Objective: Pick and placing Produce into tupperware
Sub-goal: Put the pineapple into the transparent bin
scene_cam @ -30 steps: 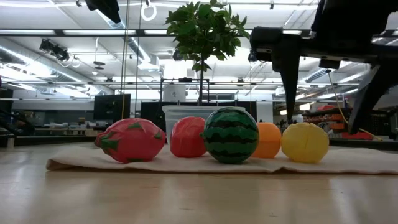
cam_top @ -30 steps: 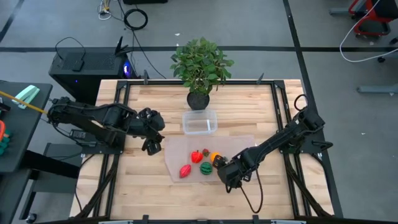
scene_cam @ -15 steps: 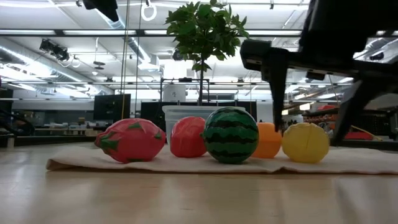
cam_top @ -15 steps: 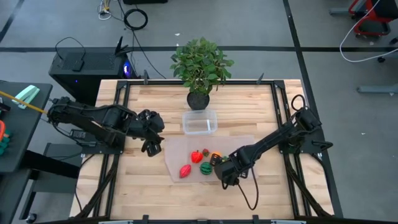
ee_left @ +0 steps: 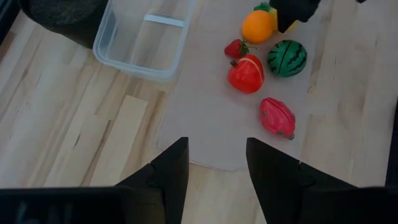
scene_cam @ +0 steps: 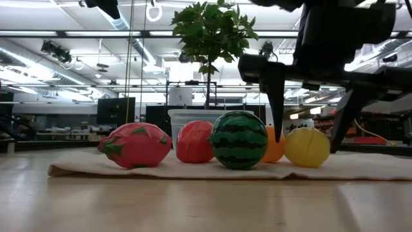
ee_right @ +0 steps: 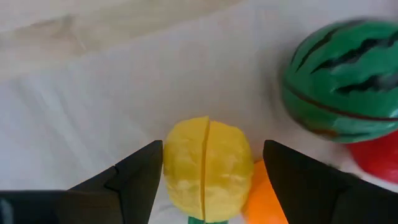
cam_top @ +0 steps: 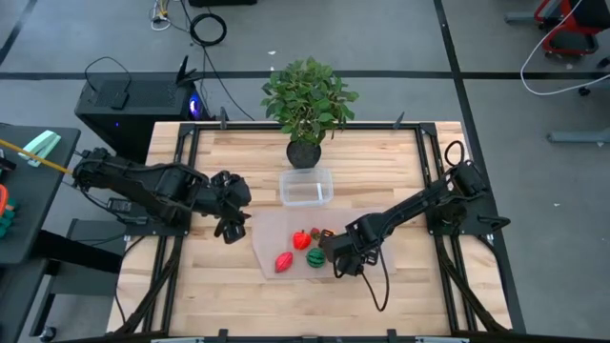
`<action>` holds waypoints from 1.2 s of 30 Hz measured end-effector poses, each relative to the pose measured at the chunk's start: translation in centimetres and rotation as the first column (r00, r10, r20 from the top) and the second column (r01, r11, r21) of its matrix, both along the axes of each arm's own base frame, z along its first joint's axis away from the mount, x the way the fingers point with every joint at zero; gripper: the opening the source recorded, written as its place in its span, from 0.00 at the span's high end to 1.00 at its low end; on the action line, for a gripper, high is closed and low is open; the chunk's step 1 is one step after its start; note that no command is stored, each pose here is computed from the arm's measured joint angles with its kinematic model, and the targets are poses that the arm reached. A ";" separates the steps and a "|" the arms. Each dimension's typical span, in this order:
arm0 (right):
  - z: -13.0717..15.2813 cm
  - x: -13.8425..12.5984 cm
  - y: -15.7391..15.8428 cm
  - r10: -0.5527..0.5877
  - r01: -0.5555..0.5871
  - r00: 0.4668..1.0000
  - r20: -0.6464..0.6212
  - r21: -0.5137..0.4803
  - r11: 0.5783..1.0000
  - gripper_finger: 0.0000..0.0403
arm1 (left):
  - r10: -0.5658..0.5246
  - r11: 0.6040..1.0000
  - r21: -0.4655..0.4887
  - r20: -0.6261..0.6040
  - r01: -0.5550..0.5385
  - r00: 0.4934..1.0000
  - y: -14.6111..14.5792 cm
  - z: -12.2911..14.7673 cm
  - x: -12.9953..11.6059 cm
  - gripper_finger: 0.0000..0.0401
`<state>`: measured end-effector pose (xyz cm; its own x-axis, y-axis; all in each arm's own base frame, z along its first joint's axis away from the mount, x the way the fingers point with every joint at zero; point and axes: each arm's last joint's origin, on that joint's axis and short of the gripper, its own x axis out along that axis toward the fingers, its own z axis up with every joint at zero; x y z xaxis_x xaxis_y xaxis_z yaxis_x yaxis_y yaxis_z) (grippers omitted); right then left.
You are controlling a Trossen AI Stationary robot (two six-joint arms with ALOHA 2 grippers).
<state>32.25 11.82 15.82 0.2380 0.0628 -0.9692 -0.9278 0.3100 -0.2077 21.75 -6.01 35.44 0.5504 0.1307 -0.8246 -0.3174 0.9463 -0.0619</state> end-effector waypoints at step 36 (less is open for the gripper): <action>8.1 -0.6 1.5 -0.126 0.122 0.946 0.299 0.029 0.992 0.43 | 0.020 1.000 -0.015 0.008 -0.020 1.000 0.0 0.0 0.0 0.60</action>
